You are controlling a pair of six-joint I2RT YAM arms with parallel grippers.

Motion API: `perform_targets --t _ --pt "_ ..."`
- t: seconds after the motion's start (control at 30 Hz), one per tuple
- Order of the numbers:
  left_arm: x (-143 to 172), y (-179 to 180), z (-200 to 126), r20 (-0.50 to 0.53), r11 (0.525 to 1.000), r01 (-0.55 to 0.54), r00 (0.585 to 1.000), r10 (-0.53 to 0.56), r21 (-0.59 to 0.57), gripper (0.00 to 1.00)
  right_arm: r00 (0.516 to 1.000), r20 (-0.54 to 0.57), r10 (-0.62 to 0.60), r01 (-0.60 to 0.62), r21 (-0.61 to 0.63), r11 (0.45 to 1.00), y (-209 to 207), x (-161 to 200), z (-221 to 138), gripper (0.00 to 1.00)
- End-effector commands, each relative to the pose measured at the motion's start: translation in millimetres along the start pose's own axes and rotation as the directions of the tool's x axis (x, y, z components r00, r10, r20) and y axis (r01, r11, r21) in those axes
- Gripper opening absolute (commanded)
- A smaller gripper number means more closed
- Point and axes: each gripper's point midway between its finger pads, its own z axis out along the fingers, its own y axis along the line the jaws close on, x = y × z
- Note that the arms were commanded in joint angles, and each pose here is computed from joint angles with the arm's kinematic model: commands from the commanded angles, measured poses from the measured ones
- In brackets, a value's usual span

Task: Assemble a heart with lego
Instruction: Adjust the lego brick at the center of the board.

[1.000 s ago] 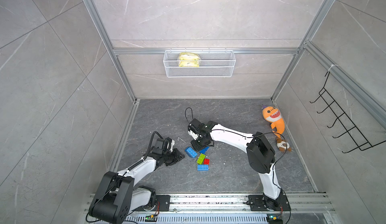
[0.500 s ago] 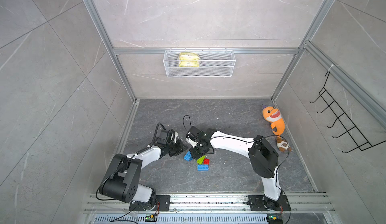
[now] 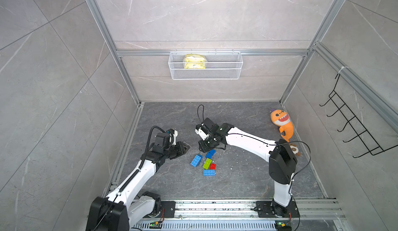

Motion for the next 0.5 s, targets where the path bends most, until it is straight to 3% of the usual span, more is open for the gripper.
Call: perform_targets --t 0.0,0.23,0.47 --pt "37.6 -20.6 -6.3 -0.149 0.997 -0.038 0.988 0.048 0.068 0.28 0.999 -0.034 -0.017 0.015 -0.070 0.997 5.3 -8.6 19.9 0.36" --pt "99.3 -44.1 5.7 -0.306 0.992 -0.088 0.946 0.111 0.086 0.24 0.998 -0.056 -0.015 0.006 -0.165 0.986 11.3 -24.6 40.9 0.35" --pt "119.5 -30.0 35.4 -0.331 0.997 -0.073 0.940 0.078 0.030 0.24 0.997 -0.079 -0.008 -0.006 -0.167 0.986 5.6 -20.1 49.8 0.34"
